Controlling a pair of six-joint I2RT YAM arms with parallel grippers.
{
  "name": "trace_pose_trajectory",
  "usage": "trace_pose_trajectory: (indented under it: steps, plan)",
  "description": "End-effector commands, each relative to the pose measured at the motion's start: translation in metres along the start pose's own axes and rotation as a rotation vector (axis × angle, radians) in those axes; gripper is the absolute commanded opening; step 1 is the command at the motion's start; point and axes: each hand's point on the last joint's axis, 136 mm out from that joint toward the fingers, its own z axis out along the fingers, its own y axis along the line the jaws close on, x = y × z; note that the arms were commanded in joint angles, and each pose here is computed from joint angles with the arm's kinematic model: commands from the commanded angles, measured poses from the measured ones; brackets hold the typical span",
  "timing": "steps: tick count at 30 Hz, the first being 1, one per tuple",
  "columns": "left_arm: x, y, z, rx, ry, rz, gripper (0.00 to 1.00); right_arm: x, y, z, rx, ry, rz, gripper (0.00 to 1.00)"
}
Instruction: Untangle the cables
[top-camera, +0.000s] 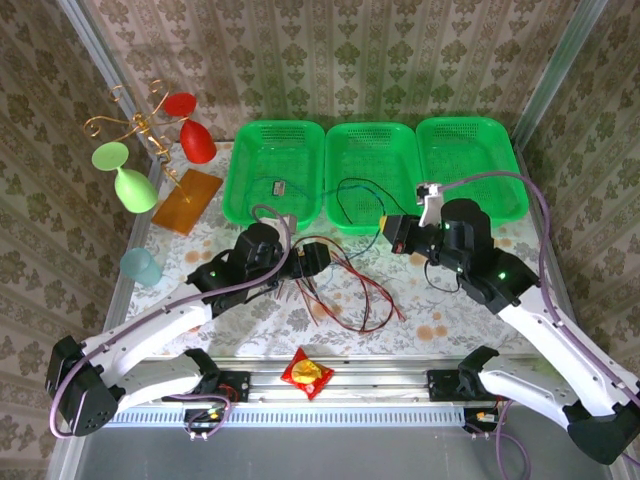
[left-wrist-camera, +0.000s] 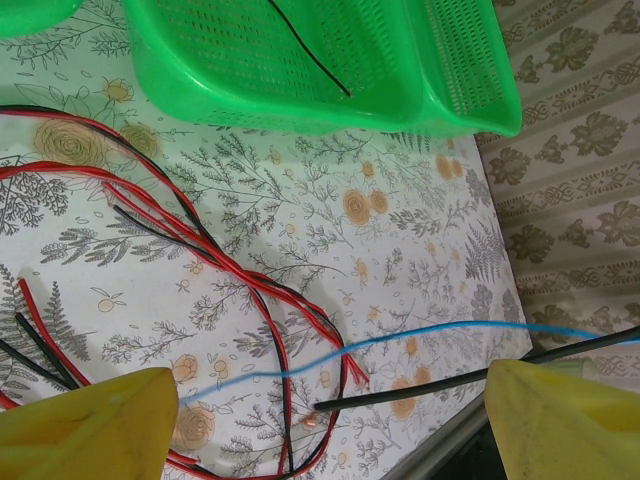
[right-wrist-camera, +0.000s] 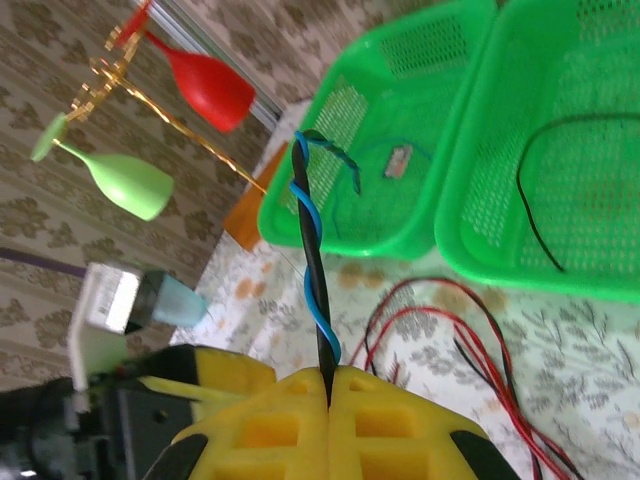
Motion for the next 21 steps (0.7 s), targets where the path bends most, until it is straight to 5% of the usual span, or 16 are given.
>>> trace_pose_trajectory:
  steps: [1,10,21]
  plan:
    - [-0.009,-0.014,-0.006,0.040,-0.027,0.087,0.80,-0.012,0.007,-0.008,0.005,-0.025,-0.051,0.00]
    - [-0.023,-0.009,-0.043,0.065,-0.204,0.461,0.78,-0.036,0.022,-0.021,-0.013,-0.071,-0.028,0.00]
    - [-0.015,0.001,-0.059,0.081,-0.262,0.677,0.78,-0.048,0.034,-0.030,-0.068,-0.100,0.091,0.00]
